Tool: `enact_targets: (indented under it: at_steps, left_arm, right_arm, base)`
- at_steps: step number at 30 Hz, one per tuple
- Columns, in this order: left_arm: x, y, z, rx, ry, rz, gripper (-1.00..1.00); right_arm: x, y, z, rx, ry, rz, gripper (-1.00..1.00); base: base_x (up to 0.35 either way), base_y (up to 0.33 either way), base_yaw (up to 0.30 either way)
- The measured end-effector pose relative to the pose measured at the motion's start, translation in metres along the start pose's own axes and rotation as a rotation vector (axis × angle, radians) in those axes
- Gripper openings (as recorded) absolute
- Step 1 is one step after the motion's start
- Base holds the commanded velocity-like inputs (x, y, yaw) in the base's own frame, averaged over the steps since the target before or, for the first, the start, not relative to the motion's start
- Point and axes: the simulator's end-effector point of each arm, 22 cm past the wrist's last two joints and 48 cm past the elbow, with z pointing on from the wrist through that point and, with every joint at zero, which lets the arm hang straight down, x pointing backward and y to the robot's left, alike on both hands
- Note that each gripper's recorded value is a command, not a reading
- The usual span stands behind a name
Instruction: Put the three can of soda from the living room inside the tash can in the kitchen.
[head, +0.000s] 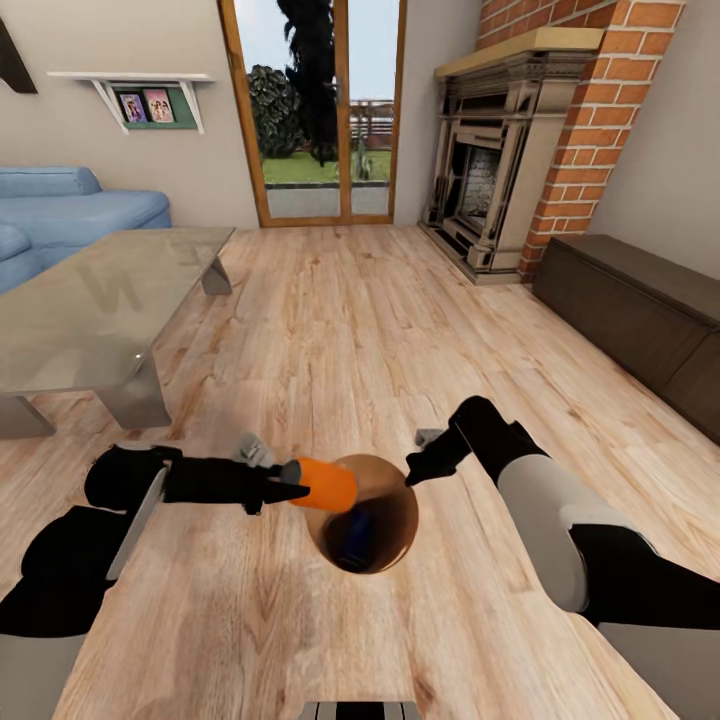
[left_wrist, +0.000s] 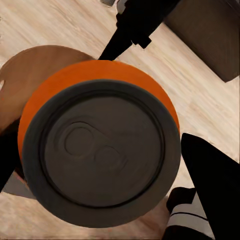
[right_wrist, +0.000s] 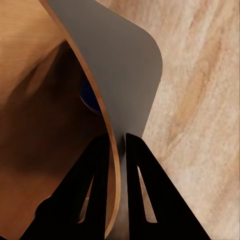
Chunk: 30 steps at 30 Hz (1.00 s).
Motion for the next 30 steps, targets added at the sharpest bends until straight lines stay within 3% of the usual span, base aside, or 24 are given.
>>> enact_targets:
  at_steps: [4,8,16,21,26,30]
  left_arm:
    - [0.010,0.007,0.011,-0.051,0.050,0.029,-1.00]
    - [0.009,0.014,0.022,-0.105,0.052,0.045,-1.00]
    - [0.006,-0.013,0.072,-0.123,0.077,0.106,-1.00]
    - [0.012,-0.009,0.089,-0.162,0.107,0.113,-1.00]
    - [0.027,0.025,0.093,-0.338,0.188,0.183,-1.00]
    - [0.029,0.039,0.094,-0.404,0.203,0.209,-1.00]
  right_arm:
    - [-0.003,0.002,-0.001,0.014,0.000,-0.018,-1.00]
    - [-0.005,0.007,-0.001,0.000,-0.004,-0.011,-1.00]
    - [-0.007,0.015,0.002,-0.010,-0.002,-0.019,-1.00]
    - [-0.006,0.014,0.002,-0.002,0.000,-0.026,-1.00]
    - [-0.007,0.015,0.002,-0.007,-0.001,-0.023,-1.00]
    - [-0.007,0.015,0.002,-0.004,0.000,-0.026,-1.00]
  base:
    - [0.000,0.000,0.000]
    - [0.000,0.000,0.000]
    - [0.000,0.000,0.000]
    - [0.000,0.000,0.000]
    - [0.000,0.000,0.000]
    - [0.000,0.000,0.000]
